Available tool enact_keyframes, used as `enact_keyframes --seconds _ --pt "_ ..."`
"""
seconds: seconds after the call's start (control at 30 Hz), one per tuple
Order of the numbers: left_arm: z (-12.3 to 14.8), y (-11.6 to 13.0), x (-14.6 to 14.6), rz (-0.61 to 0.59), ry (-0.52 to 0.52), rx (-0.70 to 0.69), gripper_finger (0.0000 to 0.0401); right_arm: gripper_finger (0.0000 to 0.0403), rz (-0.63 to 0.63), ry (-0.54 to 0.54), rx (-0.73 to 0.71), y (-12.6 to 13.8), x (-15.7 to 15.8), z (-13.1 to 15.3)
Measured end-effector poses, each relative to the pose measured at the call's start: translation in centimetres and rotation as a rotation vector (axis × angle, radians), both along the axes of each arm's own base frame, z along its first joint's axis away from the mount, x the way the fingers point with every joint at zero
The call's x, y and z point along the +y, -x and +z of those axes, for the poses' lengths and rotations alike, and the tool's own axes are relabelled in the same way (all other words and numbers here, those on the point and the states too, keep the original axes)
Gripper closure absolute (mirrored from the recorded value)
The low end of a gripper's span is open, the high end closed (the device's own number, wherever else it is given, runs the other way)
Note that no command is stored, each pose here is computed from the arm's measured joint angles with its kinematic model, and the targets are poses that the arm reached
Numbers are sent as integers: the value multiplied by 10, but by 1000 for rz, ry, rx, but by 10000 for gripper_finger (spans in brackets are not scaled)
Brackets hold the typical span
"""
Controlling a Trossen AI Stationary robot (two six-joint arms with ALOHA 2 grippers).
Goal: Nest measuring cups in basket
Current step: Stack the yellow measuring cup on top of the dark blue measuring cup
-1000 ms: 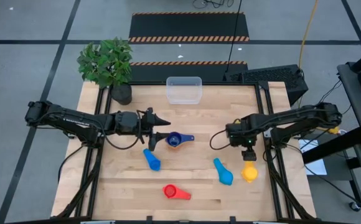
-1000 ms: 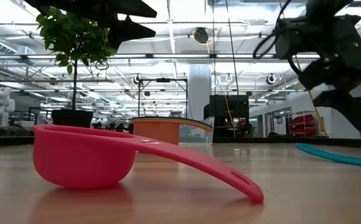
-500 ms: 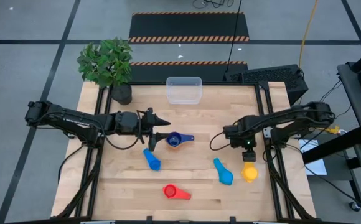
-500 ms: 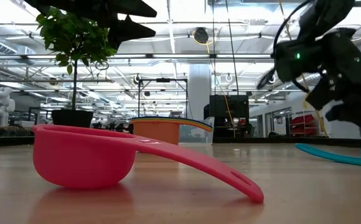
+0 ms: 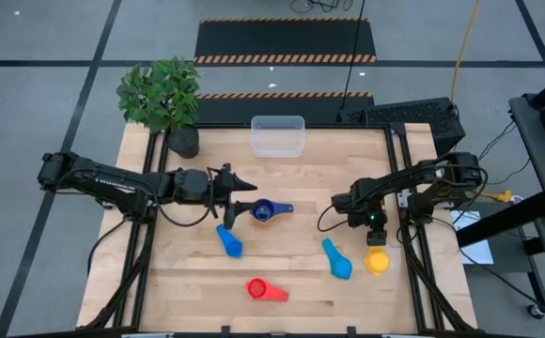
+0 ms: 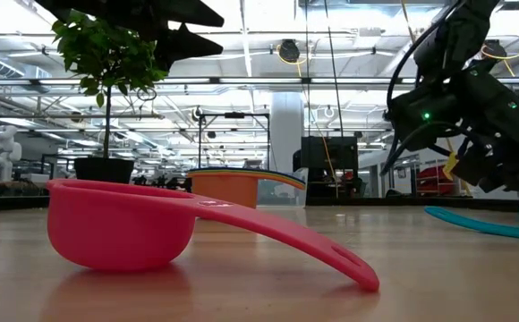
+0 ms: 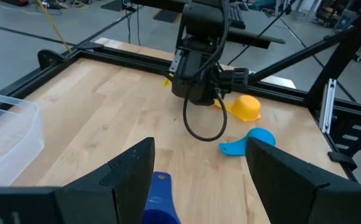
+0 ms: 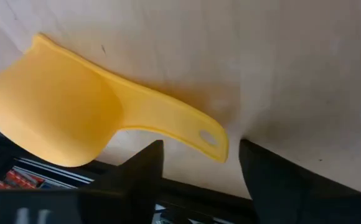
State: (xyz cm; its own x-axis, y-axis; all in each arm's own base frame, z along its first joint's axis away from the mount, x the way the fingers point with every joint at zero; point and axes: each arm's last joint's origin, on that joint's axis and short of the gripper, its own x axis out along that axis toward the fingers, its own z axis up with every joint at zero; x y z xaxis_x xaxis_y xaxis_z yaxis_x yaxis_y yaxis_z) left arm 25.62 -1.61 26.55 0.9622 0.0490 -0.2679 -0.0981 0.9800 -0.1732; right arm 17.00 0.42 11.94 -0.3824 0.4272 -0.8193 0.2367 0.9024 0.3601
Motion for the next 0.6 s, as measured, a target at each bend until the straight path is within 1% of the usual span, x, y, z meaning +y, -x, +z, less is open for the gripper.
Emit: enact_keyframes --seconds 0.17,0.27,0.37,0.6 --pt "0 0 0 0 0 0 146 257 0 3 0 0 0 0" --pt "0 0 0 0 1 0 146 277 0 2 -1 0 0 0" --pt "0 0 0 0 1 -1 146 280 3 1 -10 -1 0 1" --pt "0 0 0 0 2 -2 146 265 3 -4 -15 -2 0 1"
